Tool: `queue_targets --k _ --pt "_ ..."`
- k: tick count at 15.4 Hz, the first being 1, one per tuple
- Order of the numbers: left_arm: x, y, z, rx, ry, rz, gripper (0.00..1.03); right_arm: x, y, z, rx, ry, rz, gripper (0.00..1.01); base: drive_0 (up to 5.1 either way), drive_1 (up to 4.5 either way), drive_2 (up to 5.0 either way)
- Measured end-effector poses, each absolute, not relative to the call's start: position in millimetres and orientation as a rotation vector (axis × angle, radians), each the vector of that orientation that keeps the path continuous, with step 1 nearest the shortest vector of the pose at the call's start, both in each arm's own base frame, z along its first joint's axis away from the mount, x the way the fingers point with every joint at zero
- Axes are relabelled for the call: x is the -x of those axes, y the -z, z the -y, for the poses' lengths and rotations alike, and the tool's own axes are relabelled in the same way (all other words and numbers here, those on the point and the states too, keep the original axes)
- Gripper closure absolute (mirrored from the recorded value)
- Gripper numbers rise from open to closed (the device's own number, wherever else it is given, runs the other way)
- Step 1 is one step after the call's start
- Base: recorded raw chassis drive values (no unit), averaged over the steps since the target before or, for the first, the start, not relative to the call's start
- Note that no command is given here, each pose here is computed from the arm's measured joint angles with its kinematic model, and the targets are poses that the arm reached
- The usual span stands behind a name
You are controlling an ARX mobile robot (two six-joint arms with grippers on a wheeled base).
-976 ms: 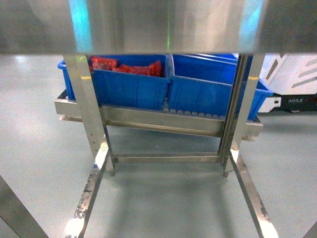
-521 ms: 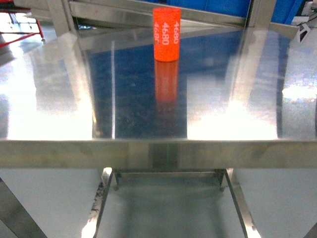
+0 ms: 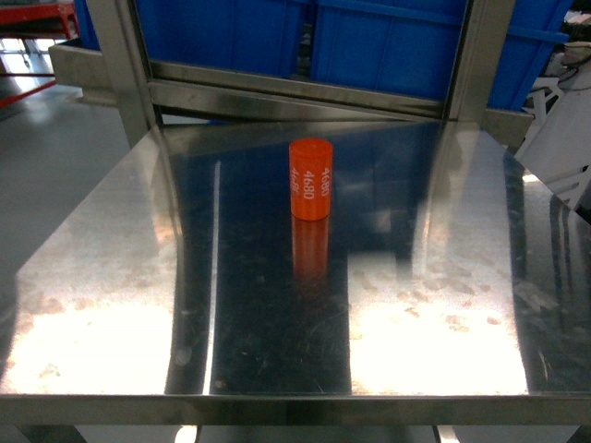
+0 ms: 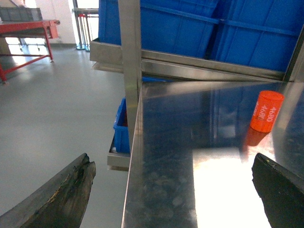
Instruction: Pick capacitor and pack into box
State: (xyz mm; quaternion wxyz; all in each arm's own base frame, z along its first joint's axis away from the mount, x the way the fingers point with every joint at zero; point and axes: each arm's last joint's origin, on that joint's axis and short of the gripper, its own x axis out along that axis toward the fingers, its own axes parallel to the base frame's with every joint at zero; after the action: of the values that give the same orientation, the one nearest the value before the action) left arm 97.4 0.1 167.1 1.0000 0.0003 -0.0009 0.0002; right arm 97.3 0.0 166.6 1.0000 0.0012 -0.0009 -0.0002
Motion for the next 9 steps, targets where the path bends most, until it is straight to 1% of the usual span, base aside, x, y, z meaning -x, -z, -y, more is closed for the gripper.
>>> queue_targets --k 9 --pt "-97.4 -167.1 -0.1 -0.001 -0.001 0.001 0.05 -97.3 -166.6 0.0 -0.002 0.0 0.002 0.03 0.0 0.0 0.0"
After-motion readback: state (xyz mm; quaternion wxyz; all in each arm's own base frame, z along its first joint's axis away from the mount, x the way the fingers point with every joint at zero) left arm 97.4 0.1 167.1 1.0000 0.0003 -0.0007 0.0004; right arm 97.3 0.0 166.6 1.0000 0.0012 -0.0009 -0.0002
